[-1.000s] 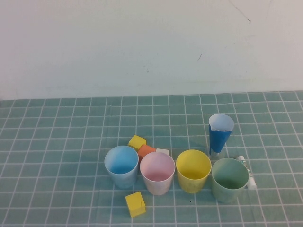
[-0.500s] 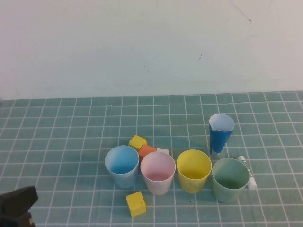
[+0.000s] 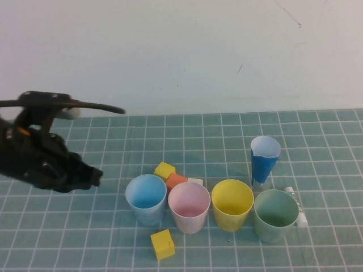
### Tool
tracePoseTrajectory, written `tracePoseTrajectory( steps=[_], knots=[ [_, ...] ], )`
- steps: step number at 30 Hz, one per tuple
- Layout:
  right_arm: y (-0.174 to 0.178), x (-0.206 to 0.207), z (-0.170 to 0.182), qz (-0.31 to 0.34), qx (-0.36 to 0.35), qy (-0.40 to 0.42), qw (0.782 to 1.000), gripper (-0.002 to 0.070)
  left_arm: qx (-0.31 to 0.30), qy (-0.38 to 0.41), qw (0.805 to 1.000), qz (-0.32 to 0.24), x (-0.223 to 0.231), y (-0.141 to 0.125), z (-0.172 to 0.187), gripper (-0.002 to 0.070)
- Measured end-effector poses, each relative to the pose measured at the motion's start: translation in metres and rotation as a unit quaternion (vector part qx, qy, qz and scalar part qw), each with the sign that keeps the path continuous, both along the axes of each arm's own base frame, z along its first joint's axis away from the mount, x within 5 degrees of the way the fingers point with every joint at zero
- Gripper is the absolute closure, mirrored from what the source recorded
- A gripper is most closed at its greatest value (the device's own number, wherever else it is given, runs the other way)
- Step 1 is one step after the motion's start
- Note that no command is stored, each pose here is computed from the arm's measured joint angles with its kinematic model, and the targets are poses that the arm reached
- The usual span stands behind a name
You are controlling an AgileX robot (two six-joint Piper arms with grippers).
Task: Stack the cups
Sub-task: Pick up the blue cup, then place the blue cup on the pink cup
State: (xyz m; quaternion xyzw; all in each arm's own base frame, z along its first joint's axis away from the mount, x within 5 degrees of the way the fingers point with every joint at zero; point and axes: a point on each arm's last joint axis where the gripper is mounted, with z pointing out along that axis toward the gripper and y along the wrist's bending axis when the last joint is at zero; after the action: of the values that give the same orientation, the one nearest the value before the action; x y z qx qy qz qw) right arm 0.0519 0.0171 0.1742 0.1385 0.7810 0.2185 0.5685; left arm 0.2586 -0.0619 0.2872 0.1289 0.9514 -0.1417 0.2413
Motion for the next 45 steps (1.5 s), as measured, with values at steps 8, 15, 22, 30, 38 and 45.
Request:
tracePoseTrajectory(
  steps=[8, 15, 22, 30, 38, 45],
  knots=[
    [0.0, 0.0, 0.0, 0.001, -0.005, -0.001, 1.0, 0.0678, 0.06, 0.053, 0.995, -0.054, 0.053, -0.051, -0.026, 0.062],
    [0.0, 0.0, 0.0, 0.002, -0.005, 0.0, 1.0, 0.0679, 0.066, 0.101, 0.992, -0.04, 0.087, -0.065, -0.062, 0.0256],
    [0.0, 0.0, 0.0, 0.002, -0.007, 0.0, 1.0, 0.0678, 0.071, 0.121, 0.99, -0.024, 0.109, -0.071, -0.112, 0.0202],
    [0.0, 0.0, 0.0, 0.003, -0.007, 0.0, 1.0, 0.0679, 0.076, 0.133, 0.988, -0.023, 0.117, -0.073, -0.142, 0.0599],
    [0.0, 0.0, -0.001, 0.004, -0.007, 0.002, 1.0, 0.0679, 0.064, 0.094, 0.993, -0.031, 0.11, -0.072, -0.086, 0.0662],
    [0.0, 0.0, -0.001, 0.005, -0.01, 0.002, 1.0, 0.0678, 0.063, 0.04, 0.994, -0.078, 0.075, -0.088, -0.018, 0.0662]
  ],
)
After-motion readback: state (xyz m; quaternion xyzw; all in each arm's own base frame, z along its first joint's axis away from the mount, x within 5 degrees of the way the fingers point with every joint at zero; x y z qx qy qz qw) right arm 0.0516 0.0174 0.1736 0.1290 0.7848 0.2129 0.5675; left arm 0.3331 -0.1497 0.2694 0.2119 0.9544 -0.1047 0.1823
